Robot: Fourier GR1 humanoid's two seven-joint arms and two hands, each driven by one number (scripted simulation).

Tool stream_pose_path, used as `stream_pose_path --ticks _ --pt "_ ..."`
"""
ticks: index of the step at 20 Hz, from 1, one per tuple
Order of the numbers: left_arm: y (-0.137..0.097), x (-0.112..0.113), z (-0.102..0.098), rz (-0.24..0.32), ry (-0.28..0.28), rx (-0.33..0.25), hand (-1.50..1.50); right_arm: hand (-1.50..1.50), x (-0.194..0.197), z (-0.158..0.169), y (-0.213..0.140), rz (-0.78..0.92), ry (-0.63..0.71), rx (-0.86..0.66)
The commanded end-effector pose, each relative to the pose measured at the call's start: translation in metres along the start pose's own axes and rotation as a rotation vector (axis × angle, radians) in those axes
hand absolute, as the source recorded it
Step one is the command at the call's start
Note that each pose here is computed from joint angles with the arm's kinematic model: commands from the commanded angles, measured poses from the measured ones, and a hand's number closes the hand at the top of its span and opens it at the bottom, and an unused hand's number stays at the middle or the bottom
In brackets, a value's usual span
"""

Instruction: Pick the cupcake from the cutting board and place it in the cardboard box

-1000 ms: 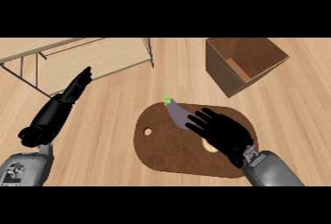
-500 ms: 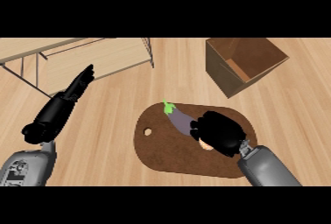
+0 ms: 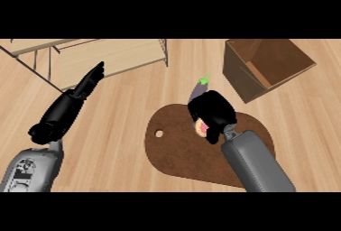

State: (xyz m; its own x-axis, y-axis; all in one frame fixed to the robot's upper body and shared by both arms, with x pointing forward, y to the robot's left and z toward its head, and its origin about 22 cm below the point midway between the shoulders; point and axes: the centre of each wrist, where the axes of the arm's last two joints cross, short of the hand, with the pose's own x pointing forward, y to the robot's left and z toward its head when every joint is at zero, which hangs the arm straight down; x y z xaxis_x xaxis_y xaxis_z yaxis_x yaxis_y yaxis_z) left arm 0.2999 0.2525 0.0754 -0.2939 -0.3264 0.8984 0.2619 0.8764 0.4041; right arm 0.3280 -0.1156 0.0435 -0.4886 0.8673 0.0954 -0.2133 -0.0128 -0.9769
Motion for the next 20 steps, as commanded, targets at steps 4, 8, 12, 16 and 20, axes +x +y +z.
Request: stream_pose_path --ticks 4,8,12,16,20 --pt "-0.006 0.005 -0.012 0.0 -0.033 -0.046 0.0 1.5 0.016 -0.049 -0.06 -0.094 0.272 -0.217" --pt "-0.013 0.0 -0.009 0.007 -0.019 -0.062 0.0 1.5 0.039 -0.075 -0.097 0.017 0.295 -0.332" --pt "-0.007 -0.005 -0.014 0.008 -0.004 -0.024 0.0 1.5 0.058 -0.083 -0.151 -0.049 0.344 -0.461" --pt "-0.018 -0.003 -0.016 0.004 0.018 -0.026 0.0 1.5 0.05 -0.086 -0.157 -0.179 0.535 -0.617" --pt "0.001 -0.001 -0.008 -0.008 0.003 0.004 0.0 1.5 0.047 -0.092 -0.176 -0.248 0.68 -0.726"
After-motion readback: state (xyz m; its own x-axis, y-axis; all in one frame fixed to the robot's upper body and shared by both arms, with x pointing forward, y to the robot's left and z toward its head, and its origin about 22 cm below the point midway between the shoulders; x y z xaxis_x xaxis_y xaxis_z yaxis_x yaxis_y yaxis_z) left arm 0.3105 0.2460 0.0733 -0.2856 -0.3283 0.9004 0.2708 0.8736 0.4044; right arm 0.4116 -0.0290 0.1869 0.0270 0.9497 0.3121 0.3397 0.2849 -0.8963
